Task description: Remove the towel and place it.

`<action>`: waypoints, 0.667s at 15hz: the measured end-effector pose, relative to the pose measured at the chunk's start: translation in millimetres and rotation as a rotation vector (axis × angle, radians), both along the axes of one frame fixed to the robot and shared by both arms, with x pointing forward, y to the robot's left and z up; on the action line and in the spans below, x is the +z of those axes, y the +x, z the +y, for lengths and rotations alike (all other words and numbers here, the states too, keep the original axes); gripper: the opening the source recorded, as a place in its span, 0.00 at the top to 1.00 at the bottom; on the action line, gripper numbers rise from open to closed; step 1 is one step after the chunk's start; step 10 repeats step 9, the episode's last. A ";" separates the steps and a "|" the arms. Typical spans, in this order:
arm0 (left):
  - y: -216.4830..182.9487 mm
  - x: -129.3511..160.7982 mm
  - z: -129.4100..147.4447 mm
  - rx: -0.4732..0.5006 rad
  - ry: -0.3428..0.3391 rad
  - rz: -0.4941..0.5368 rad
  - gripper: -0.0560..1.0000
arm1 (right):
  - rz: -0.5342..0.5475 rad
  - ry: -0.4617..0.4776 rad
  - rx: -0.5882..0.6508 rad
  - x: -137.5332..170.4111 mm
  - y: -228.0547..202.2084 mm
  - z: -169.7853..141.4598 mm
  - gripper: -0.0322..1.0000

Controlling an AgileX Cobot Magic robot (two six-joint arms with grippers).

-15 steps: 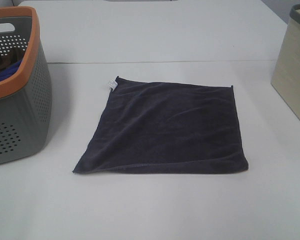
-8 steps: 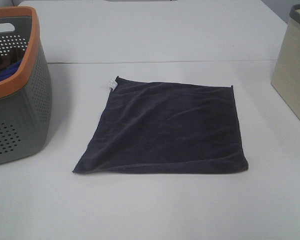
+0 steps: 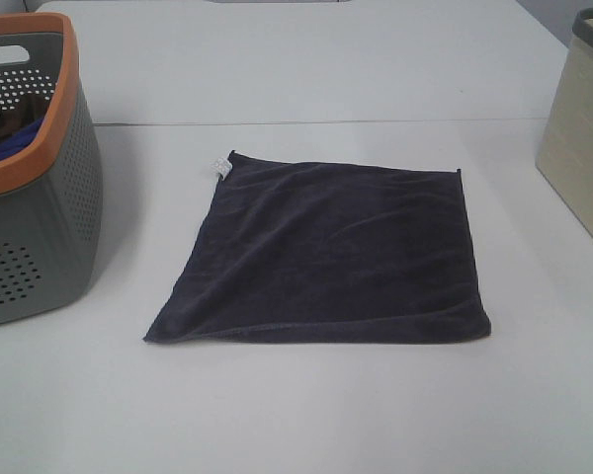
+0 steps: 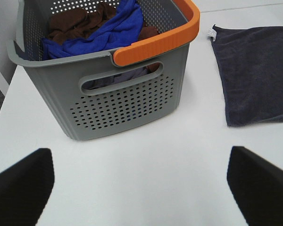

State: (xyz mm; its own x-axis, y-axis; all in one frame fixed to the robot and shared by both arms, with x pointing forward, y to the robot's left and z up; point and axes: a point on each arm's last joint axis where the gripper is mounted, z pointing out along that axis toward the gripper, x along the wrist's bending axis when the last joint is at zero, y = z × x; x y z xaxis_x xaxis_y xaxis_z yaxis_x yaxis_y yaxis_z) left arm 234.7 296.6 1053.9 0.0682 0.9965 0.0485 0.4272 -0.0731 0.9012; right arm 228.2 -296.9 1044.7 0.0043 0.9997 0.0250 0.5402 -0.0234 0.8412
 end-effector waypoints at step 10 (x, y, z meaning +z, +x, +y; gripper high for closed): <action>0.0 0.0 0.0 0.000 -0.001 0.000 0.06 | 0.000 0.000 0.000 0.0 0.0 0.0 0.21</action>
